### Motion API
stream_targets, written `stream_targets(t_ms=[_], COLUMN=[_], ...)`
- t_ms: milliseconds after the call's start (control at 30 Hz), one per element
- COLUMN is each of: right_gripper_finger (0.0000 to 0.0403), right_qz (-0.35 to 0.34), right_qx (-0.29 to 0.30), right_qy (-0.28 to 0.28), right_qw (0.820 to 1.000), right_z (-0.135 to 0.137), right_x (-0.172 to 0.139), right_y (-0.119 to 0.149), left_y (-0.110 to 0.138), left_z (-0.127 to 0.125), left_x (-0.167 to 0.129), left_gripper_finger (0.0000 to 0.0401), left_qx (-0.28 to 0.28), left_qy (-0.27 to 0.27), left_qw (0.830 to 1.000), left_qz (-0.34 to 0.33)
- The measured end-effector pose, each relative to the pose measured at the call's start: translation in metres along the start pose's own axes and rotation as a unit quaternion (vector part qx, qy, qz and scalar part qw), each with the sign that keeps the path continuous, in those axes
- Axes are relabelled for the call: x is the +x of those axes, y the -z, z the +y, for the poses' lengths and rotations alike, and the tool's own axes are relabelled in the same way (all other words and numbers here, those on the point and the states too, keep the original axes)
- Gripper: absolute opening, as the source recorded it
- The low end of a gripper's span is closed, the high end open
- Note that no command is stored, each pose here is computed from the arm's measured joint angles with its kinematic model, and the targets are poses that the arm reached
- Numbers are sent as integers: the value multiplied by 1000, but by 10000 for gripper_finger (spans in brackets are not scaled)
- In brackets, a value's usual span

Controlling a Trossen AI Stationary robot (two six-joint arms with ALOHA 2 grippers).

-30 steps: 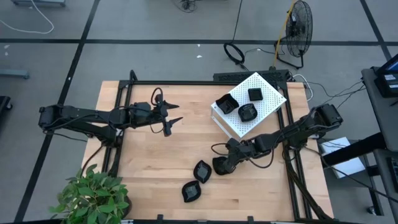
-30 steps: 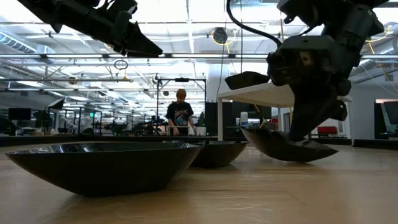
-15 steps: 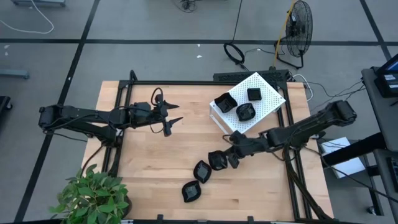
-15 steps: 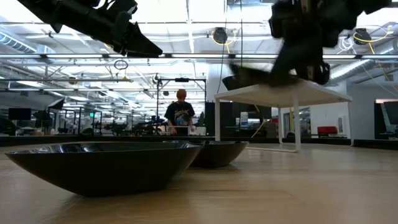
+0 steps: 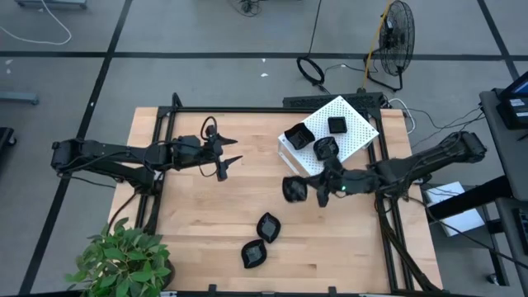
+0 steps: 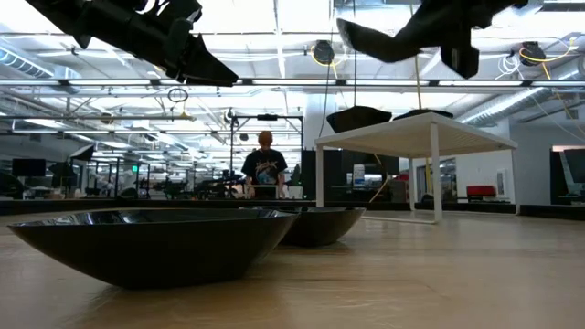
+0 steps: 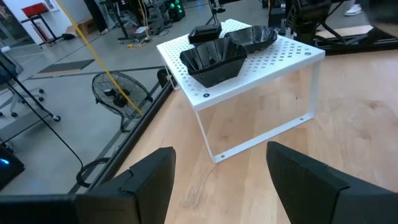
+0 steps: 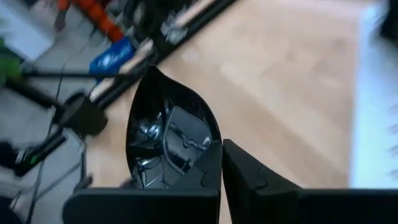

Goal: Pick & Place Mini shaped plates
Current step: Stack the black leaf shaped plate on top of the black leaf shaped plates on the shelf

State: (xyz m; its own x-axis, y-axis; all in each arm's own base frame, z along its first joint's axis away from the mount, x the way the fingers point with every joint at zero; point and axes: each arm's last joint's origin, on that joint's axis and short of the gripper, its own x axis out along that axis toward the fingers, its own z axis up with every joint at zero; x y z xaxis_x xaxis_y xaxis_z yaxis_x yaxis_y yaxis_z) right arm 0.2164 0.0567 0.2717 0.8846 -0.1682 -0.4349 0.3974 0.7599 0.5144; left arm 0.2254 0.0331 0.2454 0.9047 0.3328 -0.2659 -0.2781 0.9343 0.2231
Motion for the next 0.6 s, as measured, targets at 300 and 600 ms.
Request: stream_targets(t_ms=[300, 600], right_gripper_finger=[0, 0], right_qz=[-103, -190], right_qx=[2, -21], right_qy=[113, 238], right_qw=[988, 952], right_z=[-20, -35], right_x=[-32, -42], right_y=[-14, -15], left_y=[0, 0], left_z=[0, 0], left_x=[0, 0], left_gripper_finger=[253, 253], left_qx=[0, 0], left_qy=[0, 0], left_qw=[1000, 1000], left_qz=[0, 0])
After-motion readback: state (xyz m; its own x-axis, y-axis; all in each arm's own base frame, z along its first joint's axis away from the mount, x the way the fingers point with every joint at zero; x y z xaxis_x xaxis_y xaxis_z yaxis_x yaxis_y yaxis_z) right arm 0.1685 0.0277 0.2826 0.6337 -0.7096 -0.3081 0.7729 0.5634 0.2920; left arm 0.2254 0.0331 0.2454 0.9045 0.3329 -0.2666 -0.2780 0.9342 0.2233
